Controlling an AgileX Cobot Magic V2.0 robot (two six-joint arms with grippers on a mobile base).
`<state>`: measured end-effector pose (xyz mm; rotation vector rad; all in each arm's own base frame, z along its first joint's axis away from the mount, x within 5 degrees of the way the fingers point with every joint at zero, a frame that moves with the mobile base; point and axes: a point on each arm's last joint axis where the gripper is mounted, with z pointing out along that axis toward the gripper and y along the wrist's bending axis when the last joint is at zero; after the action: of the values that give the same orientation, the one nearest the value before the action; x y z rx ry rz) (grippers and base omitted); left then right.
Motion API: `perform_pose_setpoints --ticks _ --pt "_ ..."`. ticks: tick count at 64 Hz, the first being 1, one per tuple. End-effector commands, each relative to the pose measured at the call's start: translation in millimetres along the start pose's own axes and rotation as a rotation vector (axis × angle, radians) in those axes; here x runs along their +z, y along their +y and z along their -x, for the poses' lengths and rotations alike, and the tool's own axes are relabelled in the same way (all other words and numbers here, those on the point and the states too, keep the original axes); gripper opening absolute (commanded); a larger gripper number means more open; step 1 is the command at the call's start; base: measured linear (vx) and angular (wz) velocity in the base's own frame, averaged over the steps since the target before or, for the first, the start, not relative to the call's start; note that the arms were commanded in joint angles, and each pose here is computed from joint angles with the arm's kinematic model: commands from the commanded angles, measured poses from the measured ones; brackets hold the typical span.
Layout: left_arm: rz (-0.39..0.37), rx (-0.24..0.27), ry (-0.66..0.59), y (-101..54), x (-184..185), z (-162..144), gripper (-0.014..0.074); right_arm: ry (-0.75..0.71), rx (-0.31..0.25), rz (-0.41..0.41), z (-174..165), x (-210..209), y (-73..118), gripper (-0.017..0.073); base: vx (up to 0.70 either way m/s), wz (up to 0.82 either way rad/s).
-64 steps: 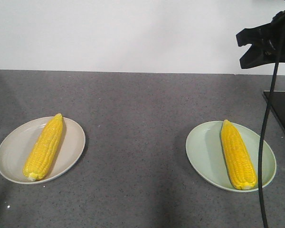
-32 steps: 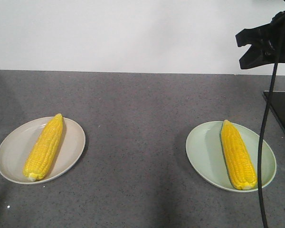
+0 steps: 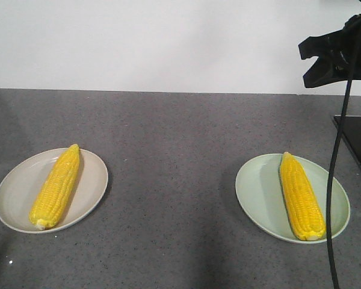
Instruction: Distribute corn equally
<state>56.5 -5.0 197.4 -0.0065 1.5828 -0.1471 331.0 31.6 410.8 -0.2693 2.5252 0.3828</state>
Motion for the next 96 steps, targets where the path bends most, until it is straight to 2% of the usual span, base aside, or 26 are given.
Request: perform_pose_setpoints --ticks 1,17,25,30,40,46,55,75,96 --pt "-0.008 -0.009 -0.064 0.1 -1 -3 -0.0006 -0.063 -0.012 0.012 1 -25 9.2 -0.0009 0.00 0.00" --pt "-0.008 -0.009 -0.064 0.1 -1 -3 -0.0006 -0.066 -0.012 0.014 2 -24 8.9 -0.0009 0.00 0.00" --pt "-0.008 -0.009 -0.064 0.1 -1 -3 -0.0006 -0.128 -0.018 -0.043 -2 -24 4.7 -0.0009 0.00 0.00" --pt "-0.008 -0.009 -0.064 0.1 -1 -3 -0.0006 -0.235 -0.017 -0.097 -11 -26 2.4 -0.0009 0.00 0.00" --pt "-0.008 -0.009 -0.064 0.1 -1 -3 -0.0006 -0.420 -0.030 -0.214 -54 -26 -3.0 -0.0009 0.00 0.00" --pt "-0.008 -0.009 -0.064 0.1 -1 -3 -0.0006 -0.521 -0.078 -0.302 -86 -25 -7.0 -0.0009 0.00 0.00" --pt "-0.008 -0.009 -0.064 0.1 -1 -3 -0.0006 -0.632 -0.124 -0.369 -136 -19 -8.2 -0.0009 0.00 0.00" --pt "-0.008 -0.008 -0.064 0.1 -1 -3 -0.0006 -0.748 -0.141 -0.404 -240 1 -5.8 -0.0009 0.00 0.00" --pt "-0.008 -0.008 -0.064 0.1 -1 -3 -0.0006 -0.797 -0.172 -0.420 -311 21 -4.8 -0.0009 0.00 0.00"
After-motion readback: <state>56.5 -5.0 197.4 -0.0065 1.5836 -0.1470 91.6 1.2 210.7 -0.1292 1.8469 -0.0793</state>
